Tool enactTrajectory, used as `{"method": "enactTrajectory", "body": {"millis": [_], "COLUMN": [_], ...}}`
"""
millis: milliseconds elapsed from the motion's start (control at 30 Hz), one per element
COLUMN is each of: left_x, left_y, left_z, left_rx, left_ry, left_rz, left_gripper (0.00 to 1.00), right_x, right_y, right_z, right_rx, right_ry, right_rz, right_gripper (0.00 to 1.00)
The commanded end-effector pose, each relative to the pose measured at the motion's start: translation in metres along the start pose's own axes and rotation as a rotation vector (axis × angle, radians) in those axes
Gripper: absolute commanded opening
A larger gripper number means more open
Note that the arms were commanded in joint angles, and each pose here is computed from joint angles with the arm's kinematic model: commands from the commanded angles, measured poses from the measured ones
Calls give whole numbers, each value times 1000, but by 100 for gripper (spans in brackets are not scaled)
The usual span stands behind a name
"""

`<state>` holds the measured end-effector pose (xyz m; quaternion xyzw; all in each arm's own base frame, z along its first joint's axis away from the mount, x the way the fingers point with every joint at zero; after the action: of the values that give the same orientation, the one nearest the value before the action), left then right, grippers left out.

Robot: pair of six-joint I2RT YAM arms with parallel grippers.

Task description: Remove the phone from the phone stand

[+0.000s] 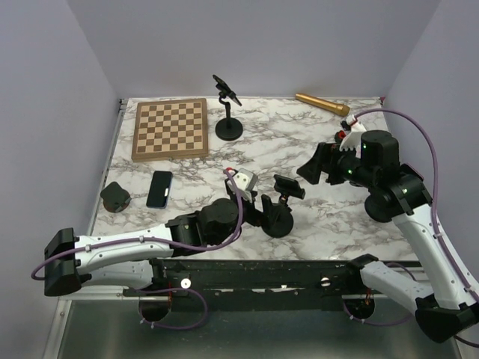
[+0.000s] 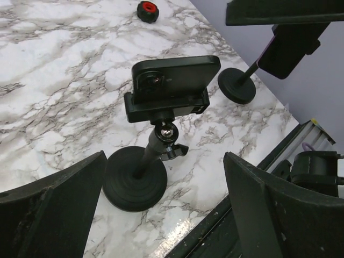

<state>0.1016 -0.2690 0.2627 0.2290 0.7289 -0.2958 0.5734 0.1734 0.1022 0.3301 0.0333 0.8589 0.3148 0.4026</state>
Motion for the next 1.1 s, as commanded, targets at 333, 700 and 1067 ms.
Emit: {"method": "enactTrajectory", "body": {"millis": [333,700,1067], "left_x": [5,19,21], "left_y": [54,81,79], "left_z": [-46,-85,-84], "left_rx": [-182,-213,-206], "left_ry": [81,27,50], "left_rz": [-56,-134,-160], "left_gripper": [99,99,99], "right_x": [36,37,36], "right_y": [48,48,52], "right_z": [42,49,54], "right_rx": [173,364,379], "right_ry": [336,265,353], "right_rz": [-431,-483,-520], "right_gripper": [99,78,42]}}
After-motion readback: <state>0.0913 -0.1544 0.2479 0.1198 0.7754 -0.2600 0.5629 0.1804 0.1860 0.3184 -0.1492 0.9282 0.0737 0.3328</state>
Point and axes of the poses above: each gripper's point midway between its finger pads, its own z axis out along the fingers, its own y axis along the line the jaws close on, x = y × z, the point moved 10 cm from there along -z, back along the fingers, and after that the axes turned 12 degrees about z, right-handed, at the moved point
